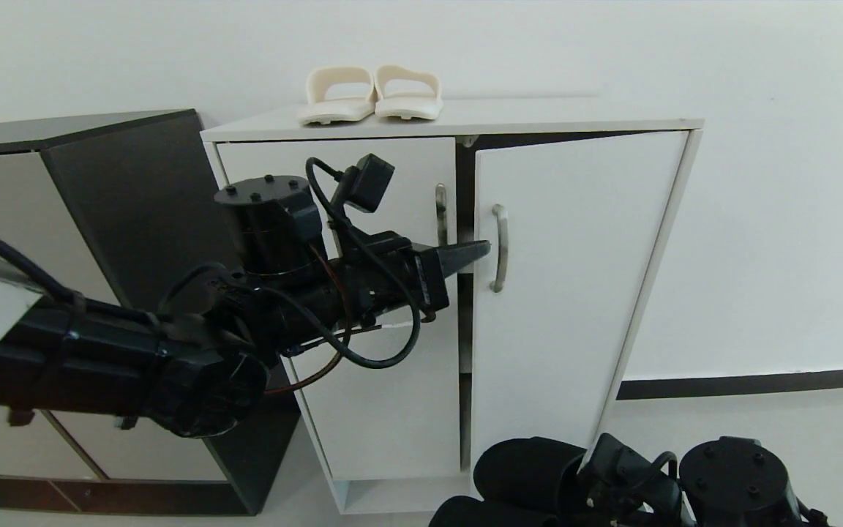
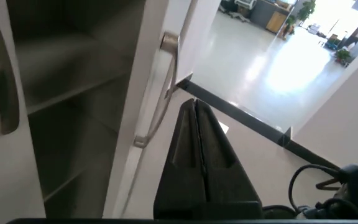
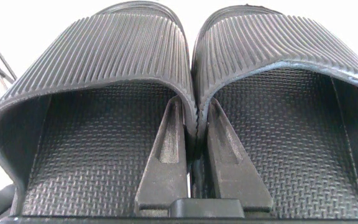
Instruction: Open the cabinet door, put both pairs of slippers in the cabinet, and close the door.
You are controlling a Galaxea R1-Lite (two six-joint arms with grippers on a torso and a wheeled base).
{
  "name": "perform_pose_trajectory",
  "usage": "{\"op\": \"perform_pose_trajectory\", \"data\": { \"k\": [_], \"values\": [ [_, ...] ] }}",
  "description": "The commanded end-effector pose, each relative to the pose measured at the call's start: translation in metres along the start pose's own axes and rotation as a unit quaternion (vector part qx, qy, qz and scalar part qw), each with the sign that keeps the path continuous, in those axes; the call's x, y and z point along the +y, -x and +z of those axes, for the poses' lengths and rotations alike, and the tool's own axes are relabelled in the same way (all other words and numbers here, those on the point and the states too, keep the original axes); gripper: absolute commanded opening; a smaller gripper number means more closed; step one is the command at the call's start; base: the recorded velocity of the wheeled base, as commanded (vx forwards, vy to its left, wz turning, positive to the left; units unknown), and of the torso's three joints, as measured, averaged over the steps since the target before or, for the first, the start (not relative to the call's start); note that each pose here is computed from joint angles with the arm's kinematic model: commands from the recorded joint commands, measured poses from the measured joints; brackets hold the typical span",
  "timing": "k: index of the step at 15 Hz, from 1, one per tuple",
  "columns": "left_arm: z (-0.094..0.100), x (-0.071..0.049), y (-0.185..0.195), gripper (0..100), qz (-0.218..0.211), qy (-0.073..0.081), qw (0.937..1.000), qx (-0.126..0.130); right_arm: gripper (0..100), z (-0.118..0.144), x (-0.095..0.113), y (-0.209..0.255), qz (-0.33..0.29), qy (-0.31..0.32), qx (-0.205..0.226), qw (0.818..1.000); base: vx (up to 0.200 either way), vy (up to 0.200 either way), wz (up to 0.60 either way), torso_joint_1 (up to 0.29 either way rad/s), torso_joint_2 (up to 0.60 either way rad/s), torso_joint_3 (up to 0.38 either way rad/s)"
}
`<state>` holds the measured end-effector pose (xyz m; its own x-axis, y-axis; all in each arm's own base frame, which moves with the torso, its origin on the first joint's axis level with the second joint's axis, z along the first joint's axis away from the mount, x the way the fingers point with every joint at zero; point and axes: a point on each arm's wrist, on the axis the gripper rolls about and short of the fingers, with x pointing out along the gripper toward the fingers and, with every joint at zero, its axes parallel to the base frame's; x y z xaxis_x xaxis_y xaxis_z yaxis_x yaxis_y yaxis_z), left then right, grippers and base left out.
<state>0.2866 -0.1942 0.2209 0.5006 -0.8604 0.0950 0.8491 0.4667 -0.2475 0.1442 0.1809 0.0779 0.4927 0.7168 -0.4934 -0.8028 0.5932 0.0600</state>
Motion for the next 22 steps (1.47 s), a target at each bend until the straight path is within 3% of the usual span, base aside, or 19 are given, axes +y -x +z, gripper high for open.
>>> {"op": "perform_pose_trajectory", "data": {
  "k": [1, 4, 11, 18, 20, 22],
  "values": [
    [0.019, -0.007, 0.011, 0, 0.000, -0.013, 0.9996, -0.026, 0, 0.001, 0.003, 0.000, 0.012, 0.003, -0.003, 1.000, 0.000, 0.000, 0.00, 0.000, 0.00, 0.000],
    [0.022, 0.019, 0.001, 0, 0.027, -0.014, 0.9991, -0.031, 0, 0.001, 0.006, 0.001, 0.017, 0.007, -0.003, 1.000, 0.000, 0.000, 0.00, 0.000, 0.00, 0.000],
    [0.019, 0.042, -0.034, 0, 0.027, -0.012, 0.9991, -0.029, 0, 0.001, 0.006, 0.000, 0.016, 0.007, -0.005, 1.000, 0.000, 0.000, 0.00, 0.000, 0.00, 0.000],
    [0.025, 0.030, -0.045, 0, 0.014, -0.004, 0.9998, -0.015, 0, 0.001, 0.006, 0.000, 0.016, 0.007, -0.005, 1.000, -0.029, 0.000, 0.00, 0.001, 0.00, 0.000],
    [0.022, 0.020, -0.046, 0, 0.004, -0.002, 0.9999, -0.009, 0, 0.001, 0.007, 0.000, 0.017, 0.008, -0.004, 1.000, -0.200, 0.000, 0.00, 0.000, 0.00, 0.002],
    [0.016, -0.010, -0.039, 0, -0.016, 0.003, 0.9999, 0.003, 0, 0.000, 0.007, -0.001, 0.017, 0.009, -0.002, 1.000, -0.200, 0.000, 0.00, 0.007, 0.00, 0.002]
  ]
}}
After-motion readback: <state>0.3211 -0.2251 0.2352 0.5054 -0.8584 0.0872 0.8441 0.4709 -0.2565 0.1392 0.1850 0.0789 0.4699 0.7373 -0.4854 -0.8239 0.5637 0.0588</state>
